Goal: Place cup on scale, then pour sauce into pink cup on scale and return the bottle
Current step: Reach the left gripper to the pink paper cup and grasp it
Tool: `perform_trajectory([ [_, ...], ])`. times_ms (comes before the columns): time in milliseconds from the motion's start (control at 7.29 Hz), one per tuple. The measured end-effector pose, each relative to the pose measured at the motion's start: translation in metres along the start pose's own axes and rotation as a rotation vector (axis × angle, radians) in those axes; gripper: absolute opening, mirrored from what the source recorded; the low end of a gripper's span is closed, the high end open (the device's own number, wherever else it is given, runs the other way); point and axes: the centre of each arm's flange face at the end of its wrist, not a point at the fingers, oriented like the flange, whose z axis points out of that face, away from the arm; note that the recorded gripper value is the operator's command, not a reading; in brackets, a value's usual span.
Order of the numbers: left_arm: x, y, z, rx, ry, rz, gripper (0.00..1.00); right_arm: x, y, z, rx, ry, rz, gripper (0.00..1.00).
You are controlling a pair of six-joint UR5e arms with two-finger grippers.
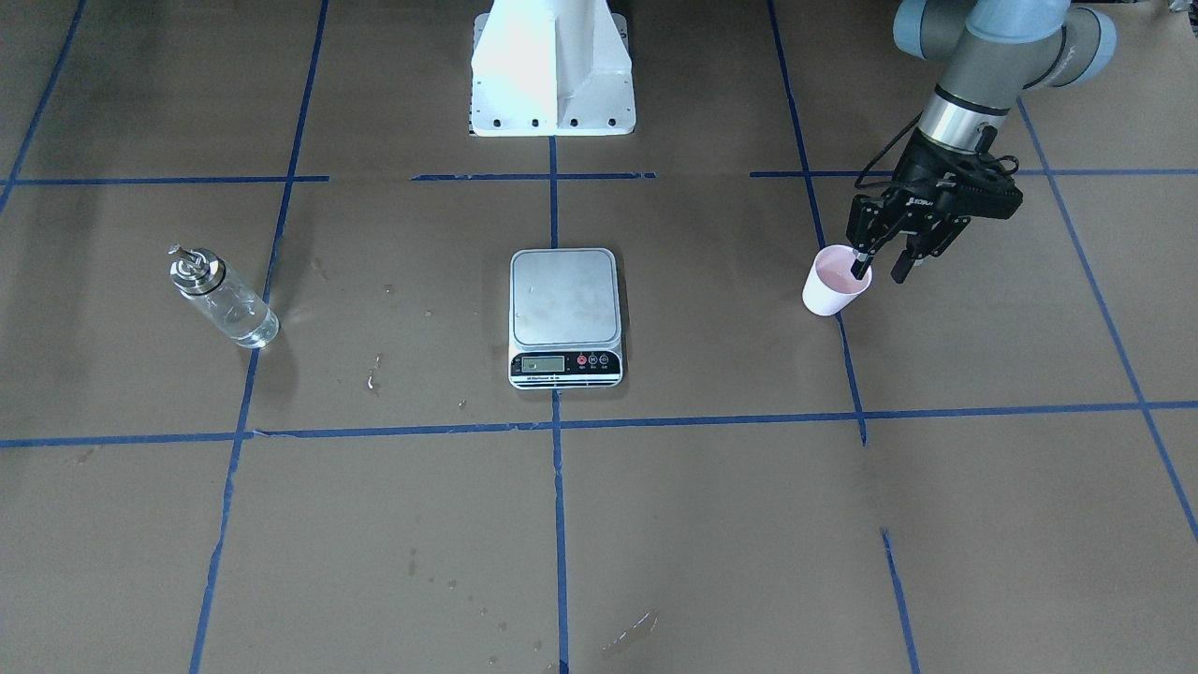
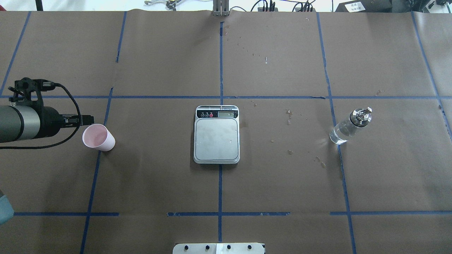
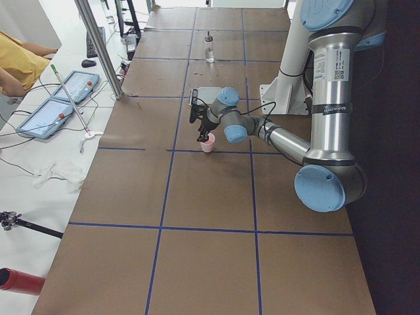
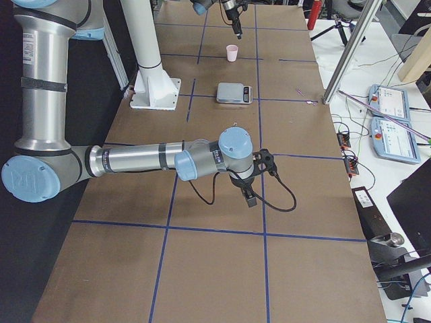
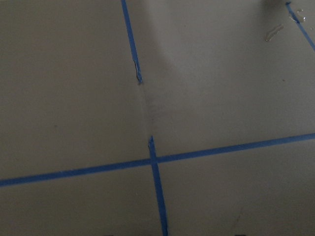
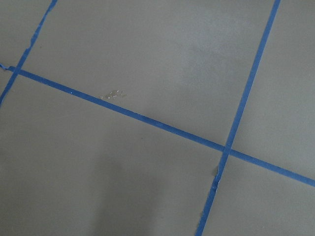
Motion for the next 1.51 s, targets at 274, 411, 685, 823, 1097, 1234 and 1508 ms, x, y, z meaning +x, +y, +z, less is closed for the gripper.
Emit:
perform_trajectory([
  [274,-0.014,0.010,0.006,-0.015,-0.032,-0.010,0.58,-0.001,-0.001,-0.001,0.002,0.000,0.010,1.00],
  [411,-0.015,0.015,0.009,-0.025,-0.037,-0.007,0.47,-0.001,-0.001,-0.001,0.002,0.000,0.011,1.00],
  [685,-0.010,0.028,0.016,-0.052,-0.035,0.009,0.13,-0.001,-0.001,-0.001,0.002,0.000,0.011,1.00],
  [823,-0.007,0.033,0.018,-0.062,-0.032,0.015,0.00,0.000,-0.001,0.000,0.001,0.000,0.012,1.00],
  [1097,-0.004,0.036,0.019,-0.068,-0.029,0.022,0.00,0.000,0.001,0.000,-0.001,0.000,0.014,1.00],
  [1234,-0.002,0.035,0.018,-0.069,-0.024,0.026,0.00,0.001,0.001,0.001,-0.002,0.000,0.015,1.00],
  [1508,0.019,0.029,0.017,-0.072,-0.010,0.034,0.00,0.001,0.002,0.001,-0.003,0.000,0.017,1.00],
])
